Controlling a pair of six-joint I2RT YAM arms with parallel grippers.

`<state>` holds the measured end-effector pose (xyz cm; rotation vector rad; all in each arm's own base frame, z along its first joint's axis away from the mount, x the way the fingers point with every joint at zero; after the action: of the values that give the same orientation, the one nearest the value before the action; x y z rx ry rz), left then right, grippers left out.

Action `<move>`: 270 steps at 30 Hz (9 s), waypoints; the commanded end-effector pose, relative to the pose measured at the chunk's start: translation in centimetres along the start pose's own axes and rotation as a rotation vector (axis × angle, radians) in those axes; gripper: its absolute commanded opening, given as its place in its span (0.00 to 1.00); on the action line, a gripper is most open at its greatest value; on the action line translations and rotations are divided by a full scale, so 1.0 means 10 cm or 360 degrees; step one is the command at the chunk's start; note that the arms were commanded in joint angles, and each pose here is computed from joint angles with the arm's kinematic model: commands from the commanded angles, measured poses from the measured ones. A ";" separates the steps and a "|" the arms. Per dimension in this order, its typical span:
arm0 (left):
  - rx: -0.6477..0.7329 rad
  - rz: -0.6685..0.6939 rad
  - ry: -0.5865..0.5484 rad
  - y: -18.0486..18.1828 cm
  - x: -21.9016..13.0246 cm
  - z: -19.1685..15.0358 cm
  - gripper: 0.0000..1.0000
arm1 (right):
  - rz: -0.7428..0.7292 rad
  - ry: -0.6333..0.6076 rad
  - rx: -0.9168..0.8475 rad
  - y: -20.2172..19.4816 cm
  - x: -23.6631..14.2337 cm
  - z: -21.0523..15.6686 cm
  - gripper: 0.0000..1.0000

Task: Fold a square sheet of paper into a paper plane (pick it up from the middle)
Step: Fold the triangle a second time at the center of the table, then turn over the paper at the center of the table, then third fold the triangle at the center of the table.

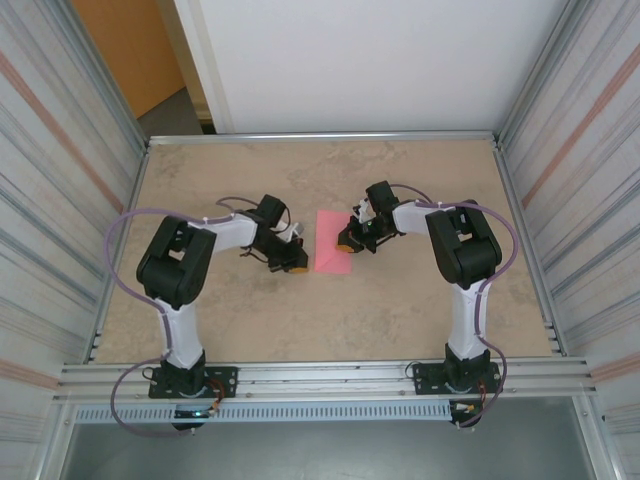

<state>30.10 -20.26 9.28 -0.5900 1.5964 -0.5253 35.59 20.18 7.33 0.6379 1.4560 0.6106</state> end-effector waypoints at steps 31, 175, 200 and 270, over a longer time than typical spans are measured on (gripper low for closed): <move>-0.0218 0.0189 0.0021 -0.01 0.29 0.01 0.00 | -0.0169 -0.0171 -0.0291 0.31 -0.20 0.12 0.15; 0.0048 -0.0865 -0.0552 -0.95 -1.11 0.20 0.59 | 0.0892 -0.0275 -0.0370 1.27 -0.98 -0.04 0.10; -0.0014 -0.0621 -0.0624 -0.80 -1.13 0.23 0.08 | 0.0487 -0.0428 -0.0272 0.83 -1.11 -0.07 0.39; -0.0348 0.0193 -0.1021 0.50 -1.33 -0.45 0.99 | -0.0318 -0.0076 -0.0497 1.17 0.88 -0.31 0.31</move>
<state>26.38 -7.72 16.43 -0.7335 1.0831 0.0062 32.90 34.51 10.96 0.2557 1.2575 0.6747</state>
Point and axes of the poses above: each hand's point on the last joint's axis, 136 mm out from that joint toward the fingers, its own x axis out along the fingers, its own y axis along the line the jaws close on, z = x × y, the point moved 9 cm from there along -x, back along the fingers, and after that the axes turned 8 degrees about -x, right-handed, at the moved point
